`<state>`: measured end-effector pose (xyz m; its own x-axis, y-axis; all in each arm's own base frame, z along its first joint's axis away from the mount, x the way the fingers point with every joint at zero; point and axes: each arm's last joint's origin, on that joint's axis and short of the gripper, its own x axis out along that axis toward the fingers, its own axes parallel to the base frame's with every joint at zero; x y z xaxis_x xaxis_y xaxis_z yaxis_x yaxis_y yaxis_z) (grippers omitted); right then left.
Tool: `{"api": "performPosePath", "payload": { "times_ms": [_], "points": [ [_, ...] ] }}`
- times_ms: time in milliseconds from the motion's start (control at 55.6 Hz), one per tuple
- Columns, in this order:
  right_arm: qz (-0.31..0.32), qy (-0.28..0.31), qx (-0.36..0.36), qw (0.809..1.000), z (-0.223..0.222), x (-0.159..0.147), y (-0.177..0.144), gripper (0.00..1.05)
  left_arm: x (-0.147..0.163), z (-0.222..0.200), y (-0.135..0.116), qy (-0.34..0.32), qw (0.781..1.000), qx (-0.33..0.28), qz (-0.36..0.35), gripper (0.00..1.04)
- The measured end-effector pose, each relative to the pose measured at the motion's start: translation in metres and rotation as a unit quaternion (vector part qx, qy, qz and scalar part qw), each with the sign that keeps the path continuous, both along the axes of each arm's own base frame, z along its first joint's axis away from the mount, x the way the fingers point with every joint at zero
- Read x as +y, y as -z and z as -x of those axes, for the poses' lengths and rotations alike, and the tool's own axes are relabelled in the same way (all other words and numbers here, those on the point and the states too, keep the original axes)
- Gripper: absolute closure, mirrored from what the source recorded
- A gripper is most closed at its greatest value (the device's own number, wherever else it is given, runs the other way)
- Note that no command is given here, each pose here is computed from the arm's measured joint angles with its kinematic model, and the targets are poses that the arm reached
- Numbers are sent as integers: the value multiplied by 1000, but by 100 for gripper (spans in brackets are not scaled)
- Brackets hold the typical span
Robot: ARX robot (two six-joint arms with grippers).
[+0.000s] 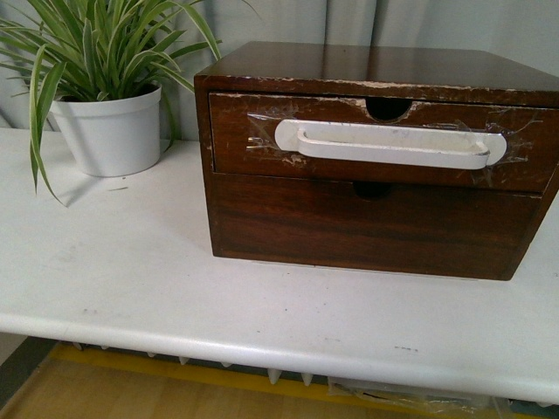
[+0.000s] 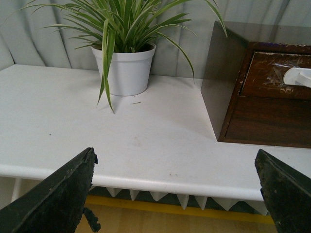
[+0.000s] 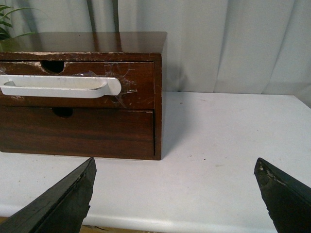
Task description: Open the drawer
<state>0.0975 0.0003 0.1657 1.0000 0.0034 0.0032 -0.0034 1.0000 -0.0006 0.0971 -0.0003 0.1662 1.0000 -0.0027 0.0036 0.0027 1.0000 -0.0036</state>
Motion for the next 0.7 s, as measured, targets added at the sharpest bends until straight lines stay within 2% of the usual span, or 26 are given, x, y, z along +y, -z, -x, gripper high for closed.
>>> {"api": "performPosePath", "payload": {
  "times_ms": [701],
  "points": [
    [0, 0, 0, 1000, 0, 0, 0, 9, 0, 0, 0, 0, 1000, 0, 0, 6]
  ]
}}
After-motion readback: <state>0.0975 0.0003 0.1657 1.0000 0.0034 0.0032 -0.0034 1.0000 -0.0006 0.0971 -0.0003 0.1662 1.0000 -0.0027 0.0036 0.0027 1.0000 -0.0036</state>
